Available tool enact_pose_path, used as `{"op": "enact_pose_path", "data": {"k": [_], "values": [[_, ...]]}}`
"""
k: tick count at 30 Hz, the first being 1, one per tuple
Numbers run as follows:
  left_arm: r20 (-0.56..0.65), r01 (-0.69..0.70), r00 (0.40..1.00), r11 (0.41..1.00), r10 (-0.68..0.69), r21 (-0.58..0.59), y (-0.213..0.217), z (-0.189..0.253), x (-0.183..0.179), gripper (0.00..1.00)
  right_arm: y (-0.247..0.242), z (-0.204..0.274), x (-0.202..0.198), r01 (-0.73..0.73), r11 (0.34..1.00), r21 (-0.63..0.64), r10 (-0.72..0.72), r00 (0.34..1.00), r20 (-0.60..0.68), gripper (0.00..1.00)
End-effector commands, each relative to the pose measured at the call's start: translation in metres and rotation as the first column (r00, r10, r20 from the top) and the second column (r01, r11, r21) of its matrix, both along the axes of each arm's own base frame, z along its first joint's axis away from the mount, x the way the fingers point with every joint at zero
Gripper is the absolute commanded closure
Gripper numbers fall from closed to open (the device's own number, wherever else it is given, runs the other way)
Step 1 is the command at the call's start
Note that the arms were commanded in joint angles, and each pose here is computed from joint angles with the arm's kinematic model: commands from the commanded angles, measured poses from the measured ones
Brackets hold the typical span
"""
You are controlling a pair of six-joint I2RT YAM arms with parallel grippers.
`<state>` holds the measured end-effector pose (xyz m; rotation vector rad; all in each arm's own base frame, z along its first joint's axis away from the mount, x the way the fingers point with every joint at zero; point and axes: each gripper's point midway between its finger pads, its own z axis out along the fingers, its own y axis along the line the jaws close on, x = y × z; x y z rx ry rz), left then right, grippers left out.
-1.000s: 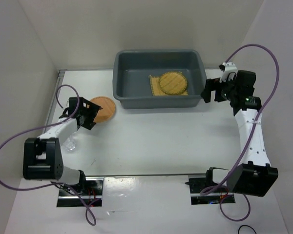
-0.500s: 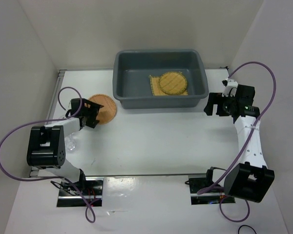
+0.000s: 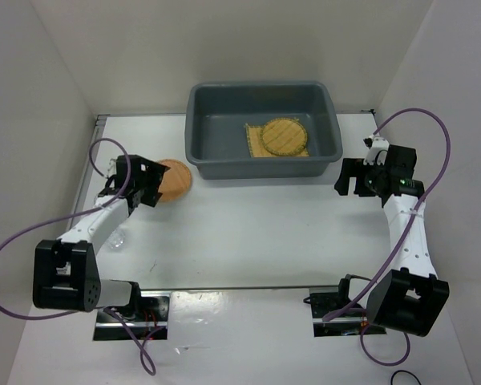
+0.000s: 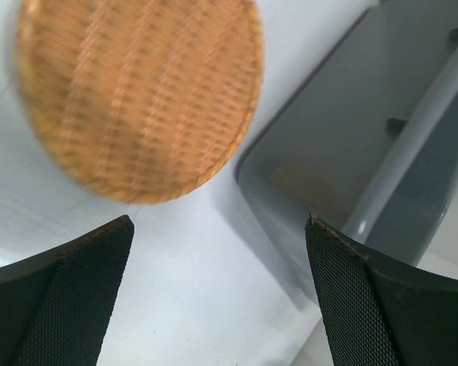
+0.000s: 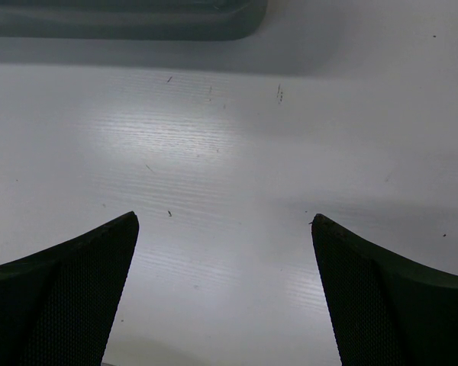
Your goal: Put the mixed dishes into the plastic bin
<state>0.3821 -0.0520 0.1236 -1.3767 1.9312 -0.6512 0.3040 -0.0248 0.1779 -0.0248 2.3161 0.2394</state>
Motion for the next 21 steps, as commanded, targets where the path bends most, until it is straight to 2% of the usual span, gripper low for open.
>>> {"op": "enact_pose_path", "data": {"k": [1, 3, 6, 9, 10, 15, 21], "values": [[-0.120, -0.074, 0.990, 0.997, 0.070, -0.033, 0.000, -0.034, -0.033, 0.01, -0.003, 0.011, 0.006, -0.001, 1.000, -0.017, 0.002, 0.998, 0.064, 0.02], [-0.158, -0.074, 0.985, 0.996, 0.064, -0.054, -0.007, -0.052, -0.051, 0.01, -0.003, 0.012, 0.008, -0.007, 1.000, -0.027, 0.009, 0.997, 0.074, 0.02], [-0.155, -0.086, 0.985, 0.994, 0.074, -0.073, -0.010, -0.063, -0.055, 0.01, -0.002, 0.010, 0.008, -0.014, 1.000, -0.018, 0.015, 0.998, 0.067, 0.02], [-0.073, -0.090, 0.994, 0.992, 0.084, -0.087, -0.008, -0.057, -0.033, 0.01, -0.002, 0.010, 0.008, -0.014, 1.000, -0.018, 0.015, 0.998, 0.067, 0.02], [-0.096, -0.060, 0.994, 0.993, 0.051, -0.097, -0.014, -0.069, -0.034, 0.01, -0.002, 0.010, 0.008, -0.014, 1.000, -0.018, 0.015, 0.998, 0.067, 0.02], [-0.063, -0.060, 0.997, 0.992, 0.053, -0.115, -0.009, -0.079, -0.009, 0.01, 0.001, 0.008, 0.007, -0.029, 0.999, -0.023, 0.030, 0.998, 0.060, 0.02], [-0.090, -0.043, 0.995, 0.988, 0.030, -0.146, -0.008, -0.108, 0.008, 0.01, 0.001, 0.007, 0.005, -0.029, 0.999, -0.020, 0.030, 0.998, 0.051, 0.02]]}}
